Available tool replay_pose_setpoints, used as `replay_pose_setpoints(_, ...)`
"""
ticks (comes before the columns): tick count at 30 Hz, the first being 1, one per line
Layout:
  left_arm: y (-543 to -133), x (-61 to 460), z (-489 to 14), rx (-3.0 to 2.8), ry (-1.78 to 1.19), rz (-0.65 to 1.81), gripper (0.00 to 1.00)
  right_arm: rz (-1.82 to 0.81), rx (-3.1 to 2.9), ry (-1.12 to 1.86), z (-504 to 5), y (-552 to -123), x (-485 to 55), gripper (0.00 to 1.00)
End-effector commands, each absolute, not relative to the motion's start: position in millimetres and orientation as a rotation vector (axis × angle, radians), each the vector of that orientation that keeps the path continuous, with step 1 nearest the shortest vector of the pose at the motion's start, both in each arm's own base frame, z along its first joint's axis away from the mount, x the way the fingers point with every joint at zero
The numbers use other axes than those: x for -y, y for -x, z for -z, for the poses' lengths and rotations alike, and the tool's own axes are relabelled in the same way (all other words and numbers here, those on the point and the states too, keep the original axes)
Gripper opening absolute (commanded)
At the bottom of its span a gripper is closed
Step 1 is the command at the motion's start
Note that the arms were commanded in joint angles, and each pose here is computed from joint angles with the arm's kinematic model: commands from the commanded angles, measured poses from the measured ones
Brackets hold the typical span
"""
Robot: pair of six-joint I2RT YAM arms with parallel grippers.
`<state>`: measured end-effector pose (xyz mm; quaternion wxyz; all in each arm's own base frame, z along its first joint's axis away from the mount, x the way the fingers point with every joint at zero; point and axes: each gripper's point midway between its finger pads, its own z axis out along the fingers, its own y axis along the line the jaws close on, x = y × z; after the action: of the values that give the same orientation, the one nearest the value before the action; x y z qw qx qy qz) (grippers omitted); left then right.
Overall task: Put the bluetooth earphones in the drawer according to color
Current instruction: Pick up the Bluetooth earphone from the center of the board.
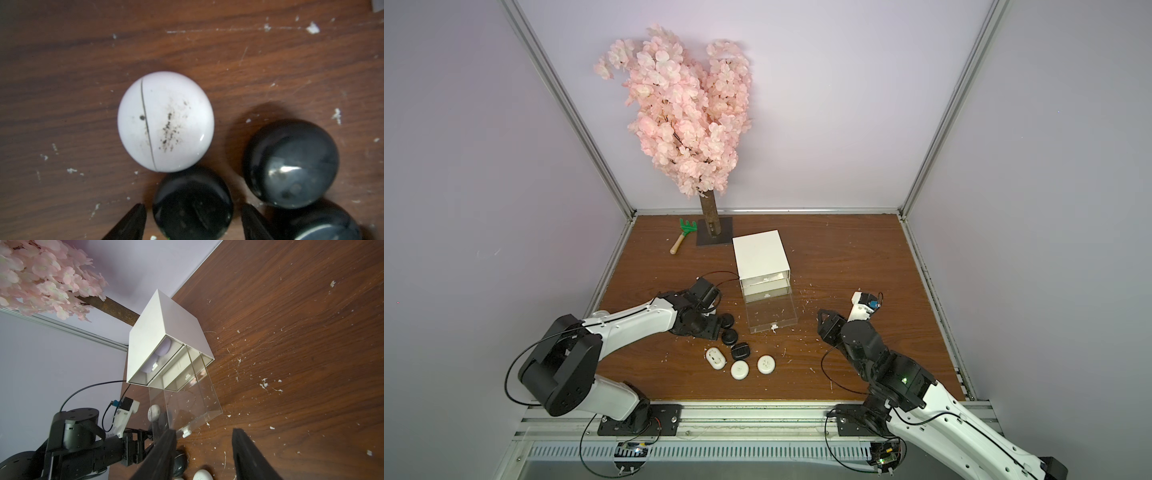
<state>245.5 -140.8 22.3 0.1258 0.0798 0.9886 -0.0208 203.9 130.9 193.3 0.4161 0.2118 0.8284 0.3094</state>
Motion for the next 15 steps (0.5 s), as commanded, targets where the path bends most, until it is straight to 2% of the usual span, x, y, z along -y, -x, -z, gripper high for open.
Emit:
replay_pose_setpoints(1,-253.2,145.0,-27.2,-2.858,-0.243,0.04,0.75,-0.778,-2.058,-0.525,-202.7,-205.7,-129.2,0.51)
replay_pose_setpoints(15,-249.4,150.5,-30.0,-2.86,-0.28,0.094,0.53,-0.781,-2.054,-0.521,-206.0,-207.4,-130.4,0.51)
